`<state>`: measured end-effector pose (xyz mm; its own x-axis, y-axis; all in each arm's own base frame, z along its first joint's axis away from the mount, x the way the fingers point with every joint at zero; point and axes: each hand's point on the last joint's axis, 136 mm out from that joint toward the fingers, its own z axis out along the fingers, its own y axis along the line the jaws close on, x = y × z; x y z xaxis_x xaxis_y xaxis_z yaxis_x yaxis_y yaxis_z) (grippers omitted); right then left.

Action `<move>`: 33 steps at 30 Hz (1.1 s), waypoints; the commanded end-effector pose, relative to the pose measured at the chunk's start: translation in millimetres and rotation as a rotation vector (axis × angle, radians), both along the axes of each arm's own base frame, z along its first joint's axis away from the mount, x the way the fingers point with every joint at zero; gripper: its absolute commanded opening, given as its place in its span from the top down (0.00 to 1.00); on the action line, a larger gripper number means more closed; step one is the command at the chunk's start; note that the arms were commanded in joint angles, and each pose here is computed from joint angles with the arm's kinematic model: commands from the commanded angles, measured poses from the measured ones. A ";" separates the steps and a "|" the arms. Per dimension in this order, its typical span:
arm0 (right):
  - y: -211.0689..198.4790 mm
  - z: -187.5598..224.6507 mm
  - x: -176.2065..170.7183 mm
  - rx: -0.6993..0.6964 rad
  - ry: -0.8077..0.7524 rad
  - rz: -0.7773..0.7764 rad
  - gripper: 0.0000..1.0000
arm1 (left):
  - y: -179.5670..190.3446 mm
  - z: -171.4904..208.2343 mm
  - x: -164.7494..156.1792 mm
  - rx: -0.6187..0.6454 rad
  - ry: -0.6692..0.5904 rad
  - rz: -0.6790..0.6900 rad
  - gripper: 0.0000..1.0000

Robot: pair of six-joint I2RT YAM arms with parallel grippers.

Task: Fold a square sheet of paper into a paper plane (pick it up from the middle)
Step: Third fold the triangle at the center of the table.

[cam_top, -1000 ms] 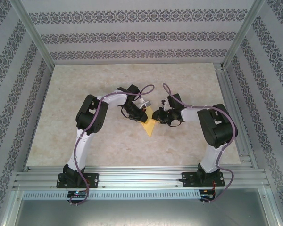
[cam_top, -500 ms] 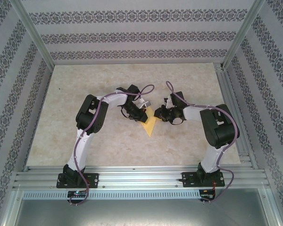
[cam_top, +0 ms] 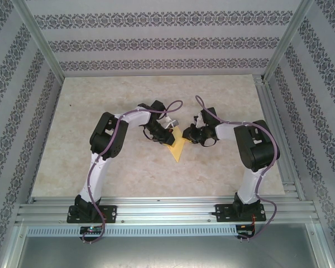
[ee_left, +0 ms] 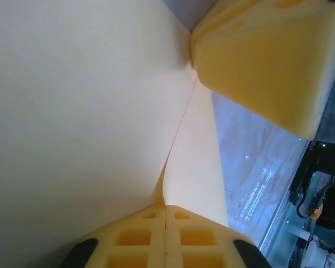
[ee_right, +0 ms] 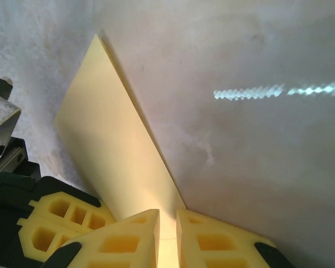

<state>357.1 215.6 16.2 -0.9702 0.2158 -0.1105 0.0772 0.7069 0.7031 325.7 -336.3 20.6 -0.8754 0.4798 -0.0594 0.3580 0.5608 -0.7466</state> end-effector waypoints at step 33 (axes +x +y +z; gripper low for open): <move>-5.2 33.4 3.0 -0.005 -0.084 -0.012 0.83 | 18.2 -18.1 -1.7 0.096 0.000 0.001 1.00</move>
